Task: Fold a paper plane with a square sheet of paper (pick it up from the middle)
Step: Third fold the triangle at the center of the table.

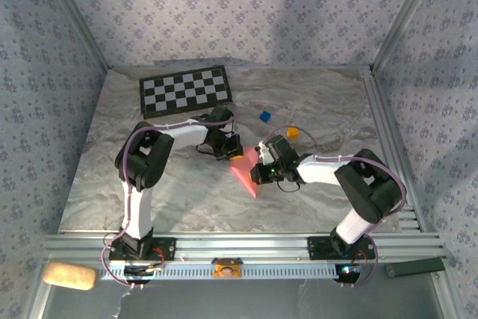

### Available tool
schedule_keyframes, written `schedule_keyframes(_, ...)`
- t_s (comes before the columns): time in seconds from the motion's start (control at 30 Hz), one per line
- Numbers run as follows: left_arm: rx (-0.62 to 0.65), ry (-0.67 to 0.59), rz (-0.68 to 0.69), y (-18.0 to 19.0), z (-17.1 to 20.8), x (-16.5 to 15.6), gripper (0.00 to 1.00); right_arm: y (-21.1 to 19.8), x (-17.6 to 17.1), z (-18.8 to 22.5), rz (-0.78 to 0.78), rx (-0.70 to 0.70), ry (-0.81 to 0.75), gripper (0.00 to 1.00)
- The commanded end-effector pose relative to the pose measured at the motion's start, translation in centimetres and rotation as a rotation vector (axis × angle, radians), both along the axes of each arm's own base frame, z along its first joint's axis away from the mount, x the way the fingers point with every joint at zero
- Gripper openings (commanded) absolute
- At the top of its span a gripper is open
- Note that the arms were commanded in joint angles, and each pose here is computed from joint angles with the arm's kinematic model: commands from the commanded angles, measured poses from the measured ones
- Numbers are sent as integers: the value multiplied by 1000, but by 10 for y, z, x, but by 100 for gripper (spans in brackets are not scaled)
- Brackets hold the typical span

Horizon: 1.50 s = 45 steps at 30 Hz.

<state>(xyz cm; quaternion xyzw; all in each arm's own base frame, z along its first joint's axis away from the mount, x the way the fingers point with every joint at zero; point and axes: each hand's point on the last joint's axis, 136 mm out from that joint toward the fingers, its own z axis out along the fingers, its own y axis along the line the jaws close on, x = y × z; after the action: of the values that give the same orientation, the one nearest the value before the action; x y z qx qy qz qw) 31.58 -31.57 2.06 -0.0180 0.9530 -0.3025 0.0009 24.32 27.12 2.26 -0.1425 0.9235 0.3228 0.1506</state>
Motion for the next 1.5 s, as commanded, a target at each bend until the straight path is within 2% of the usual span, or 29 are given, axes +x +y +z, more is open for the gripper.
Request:
schedule_keyframes(0.0,49,26,-14,6,-10,-12,8,-1,4,1,2,-26,-16,2)
schedule_keyframes(0.67,47,19,-15,4,-7,-9,8,-7,0,-11,0,-69,3,2)
schedule_keyframes(1.03,22,-32,-16,-2,12,4,16,-9,0,-14,-2,-75,3,1)
schedule_keyframes(1.27,35,-130,13,5,44,17,24,-10,-1,-16,-5,-77,3,1)
schedule_keyframes(1.37,25,-162,31,10,56,15,23,-11,-1,-17,-6,-78,5,1)
schedule_keyframes(1.47,-17,-181,34,11,66,8,15,-12,-1,-17,-10,-79,3,1)
